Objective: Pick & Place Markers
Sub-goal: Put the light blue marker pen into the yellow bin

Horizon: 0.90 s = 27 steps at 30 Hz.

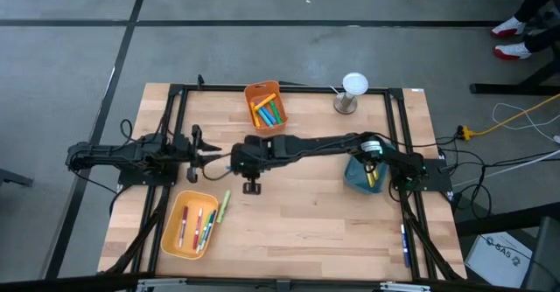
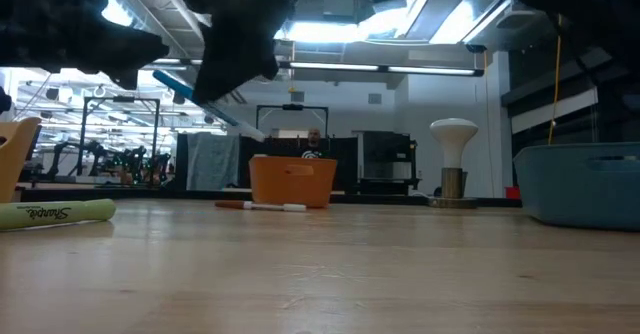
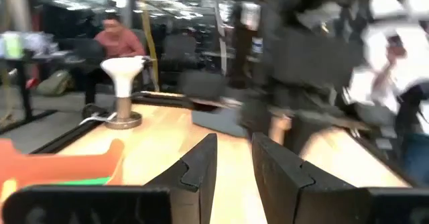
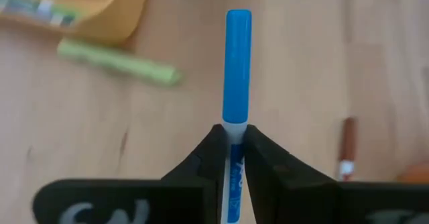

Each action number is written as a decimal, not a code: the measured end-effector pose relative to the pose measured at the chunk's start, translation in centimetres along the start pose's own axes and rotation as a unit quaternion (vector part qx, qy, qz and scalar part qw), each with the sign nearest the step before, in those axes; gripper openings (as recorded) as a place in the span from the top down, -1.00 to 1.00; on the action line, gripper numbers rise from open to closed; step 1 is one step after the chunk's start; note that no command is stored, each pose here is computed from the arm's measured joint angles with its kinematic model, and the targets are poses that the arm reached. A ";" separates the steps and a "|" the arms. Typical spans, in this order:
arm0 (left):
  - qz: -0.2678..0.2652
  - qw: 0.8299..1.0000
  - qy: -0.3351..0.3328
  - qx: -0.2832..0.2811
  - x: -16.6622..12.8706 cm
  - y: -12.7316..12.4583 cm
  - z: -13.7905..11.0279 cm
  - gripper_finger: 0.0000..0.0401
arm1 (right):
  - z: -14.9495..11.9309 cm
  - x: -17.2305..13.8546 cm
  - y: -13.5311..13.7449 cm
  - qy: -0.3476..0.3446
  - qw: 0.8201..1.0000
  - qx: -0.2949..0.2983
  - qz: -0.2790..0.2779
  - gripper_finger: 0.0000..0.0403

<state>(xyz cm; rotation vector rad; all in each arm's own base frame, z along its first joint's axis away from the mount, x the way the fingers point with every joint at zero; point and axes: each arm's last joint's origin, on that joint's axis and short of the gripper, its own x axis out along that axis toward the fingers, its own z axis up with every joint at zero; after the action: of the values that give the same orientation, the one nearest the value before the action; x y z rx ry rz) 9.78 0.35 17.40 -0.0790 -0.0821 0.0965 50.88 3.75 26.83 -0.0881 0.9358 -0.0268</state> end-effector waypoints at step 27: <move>-0.054 0.991 0.123 0.012 0.2 -0.5 1.3 -0.10 | 2.2 -0.1 -2.2 -0.113 0.994 0.009 -0.002 0.77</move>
<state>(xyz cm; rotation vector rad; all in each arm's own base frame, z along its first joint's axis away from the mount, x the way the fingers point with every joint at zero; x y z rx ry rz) 9.93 -0.01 18.73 -0.0611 0.1605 -0.0201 52.59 1.74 28.41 -0.0742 0.7081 -0.0292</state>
